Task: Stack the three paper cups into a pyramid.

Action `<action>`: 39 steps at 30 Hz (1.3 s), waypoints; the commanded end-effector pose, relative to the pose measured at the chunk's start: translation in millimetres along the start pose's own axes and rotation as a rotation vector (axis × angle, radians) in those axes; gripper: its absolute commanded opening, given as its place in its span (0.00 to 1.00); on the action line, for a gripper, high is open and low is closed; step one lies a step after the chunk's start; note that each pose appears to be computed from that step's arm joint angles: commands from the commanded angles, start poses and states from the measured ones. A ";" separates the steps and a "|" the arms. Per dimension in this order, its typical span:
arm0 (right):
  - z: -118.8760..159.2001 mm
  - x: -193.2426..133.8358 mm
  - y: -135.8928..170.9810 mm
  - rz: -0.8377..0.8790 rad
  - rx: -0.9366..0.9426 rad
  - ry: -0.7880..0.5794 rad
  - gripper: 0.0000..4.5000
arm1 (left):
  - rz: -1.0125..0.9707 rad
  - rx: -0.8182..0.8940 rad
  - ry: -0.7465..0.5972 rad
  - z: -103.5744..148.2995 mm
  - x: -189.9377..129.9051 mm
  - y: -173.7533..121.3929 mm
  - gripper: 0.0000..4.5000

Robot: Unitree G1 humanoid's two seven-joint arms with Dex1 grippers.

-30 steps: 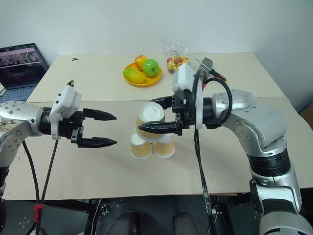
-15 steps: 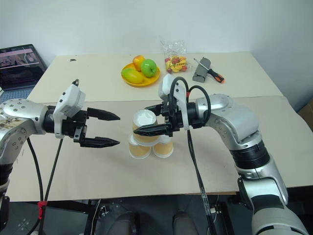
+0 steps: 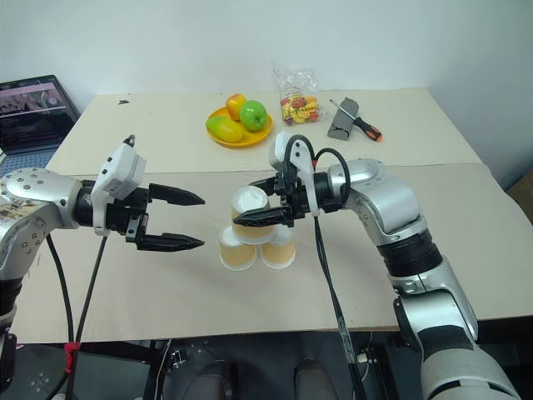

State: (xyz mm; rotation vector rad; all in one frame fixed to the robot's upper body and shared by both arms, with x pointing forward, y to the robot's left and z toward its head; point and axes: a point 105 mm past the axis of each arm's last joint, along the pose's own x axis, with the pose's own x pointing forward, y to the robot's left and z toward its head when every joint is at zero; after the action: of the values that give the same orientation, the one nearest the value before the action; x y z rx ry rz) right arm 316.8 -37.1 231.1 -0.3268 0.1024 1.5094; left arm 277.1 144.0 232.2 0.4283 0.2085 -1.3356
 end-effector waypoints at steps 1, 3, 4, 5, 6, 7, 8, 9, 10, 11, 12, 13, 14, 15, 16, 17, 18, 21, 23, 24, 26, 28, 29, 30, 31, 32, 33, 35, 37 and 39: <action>13.2 -1.6 0.2 0.006 -0.060 -0.018 0.61 | 0.019 0.041 -0.006 8.5 -4.6 -0.1 1.00; 12.2 -1.4 0.0 0.008 -0.052 -0.017 0.84 | 0.020 0.040 -0.007 8.7 -4.7 0.0 1.00; 12.1 -1.2 -0.1 0.009 -0.051 -0.018 0.90 | 0.020 0.040 -0.007 8.8 -4.7 0.1 1.00; 12.7 -1.0 -0.2 0.006 -0.057 -0.018 0.99 | 0.021 0.039 -0.008 8.8 -4.6 0.2 1.00; 13.7 -0.9 -0.2 0.004 -0.062 -0.020 1.00 | 0.021 0.039 -0.008 8.8 -4.6 0.3 1.00; 14.8 -1.0 -0.3 0.003 -0.065 -0.023 1.00 | 0.022 0.040 -0.007 8.8 -4.5 0.6 1.00; 16.3 -1.6 0.0 0.003 -0.070 -0.027 1.00 | 0.023 0.040 -0.009 8.9 -4.5 0.9 1.00; 17.8 -2.3 0.2 0.002 -0.072 -0.032 1.00 | 0.024 0.040 -0.009 9.0 -4.5 1.2 1.00; 19.4 -3.4 0.3 0.001 -0.075 -0.036 1.00 | 0.026 0.040 -0.010 9.0 -4.4 1.7 1.00; 21.0 -5.0 0.7 0.000 -0.080 -0.039 1.00 | 0.027 0.040 -0.010 8.6 -4.3 1.9 1.00; 22.6 -6.6 1.2 -0.002 -0.085 -0.041 1.00 | 0.028 0.041 -0.009 8.2 -4.2 2.0 1.00; 24.7 -8.3 2.0 -0.002 -0.092 -0.044 1.00 | 0.028 0.040 -0.008 7.8 -4.1 1.9 1.00; 29.2 -10.8 4.2 0.001 -0.096 -0.051 1.00 | 0.028 0.040 -0.008 7.6 -4.1 1.7 1.00; 33.6 -13.2 6.6 0.004 -0.101 -0.057 1.00 | 0.029 0.039 -0.008 7.6 -4.1 1.7 1.00; 39.0 -15.7 9.8 0.007 -0.110 -0.064 1.00 | 0.029 0.039 -0.008 7.5 -4.1 1.6 1.00; 43.7 -17.9 12.3 0.008 -0.118 -0.070 1.00 | 0.029 0.038 -0.009 7.6 -3.9 1.8 1.00; 47.7 -19.7 14.5 0.007 -0.122 -0.074 1.00 | 0.029 0.038 -0.009 7.6 -3.7 2.0 1.00; 69.4 -29.0 28.7 0.025 -0.115 -0.116 1.00 | 0.029 0.035 -0.014 7.6 -3.6 2.1 1.00; 77.2 -33.2 33.3 0.023 -0.099 -0.136 1.00 | 0.030 0.033 -0.015 7.6 -3.5 2.0 1.00; 80.6 -38.3 35.1 0.015 -0.081 -0.154 1.00 | 0.034 0.027 -0.017 7.2 -3.9 1.9 1.00; 79.0 -56.2 23.6 -0.081 -0.033 -0.186 1.00 | 0.073 -0.004 -0.042 5.8 -6.3 5.1 1.00; 67.1 -85.5 -6.1 -0.293 0.030 -0.205 1.00 | 0.156 -0.039 -0.075 2.6 -11.2 11.7 1.00; 57.7 -105.3 -23.9 -0.428 0.063 -0.213 1.00 | 0.215 -0.053 -0.090 -0.1 -14.1 16.3 1.00; 51.7 -117.8 -33.3 -0.508 0.082 -0.215 1.00 | 0.252 -0.059 -0.098 -1.6 -16.2 18.5 1.00; 45.1 -135.0 -42.1 -0.598 0.109 -0.233 1.00 | 0.300 -0.074 -0.119 -2.6 -18.7 20.4 1.00; 37.8 -151.5 -48.9 -0.689 0.123 -0.238 1.00 | 0.341 -0.092 -0.144 -3.1 -20.3 20.7 1.00; 30.2 -166.2 -53.3 -0.775 0.133 -0.234 1.00 | 0.380 -0.113 -0.168 -4.0 -22.3 19.8 1.00; 18.2 -185.5 -57.4 -0.901 0.142 -0.223 1.00 | 0.450 -0.152 -0.198 -7.0 -26.9 17.7 1.00; -10.6 -203.4 -63.7 -1.073 0.168 -0.150 1.00 | 0.595 -0.215 -0.235 -18.8 -38.0 22.3 1.00; -50.2 -217.0 -67.8 -1.242 0.167 0.000 1.00 | 0.799 -0.272 -0.252 -41.6 -50.8 33.6 1.00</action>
State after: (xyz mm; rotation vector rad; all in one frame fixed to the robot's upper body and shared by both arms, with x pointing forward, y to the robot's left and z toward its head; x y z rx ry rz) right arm 372.3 -240.9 258.2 -0.0800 0.0220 0.4245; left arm 295.9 189.5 217.5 0.0780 0.0559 -0.7430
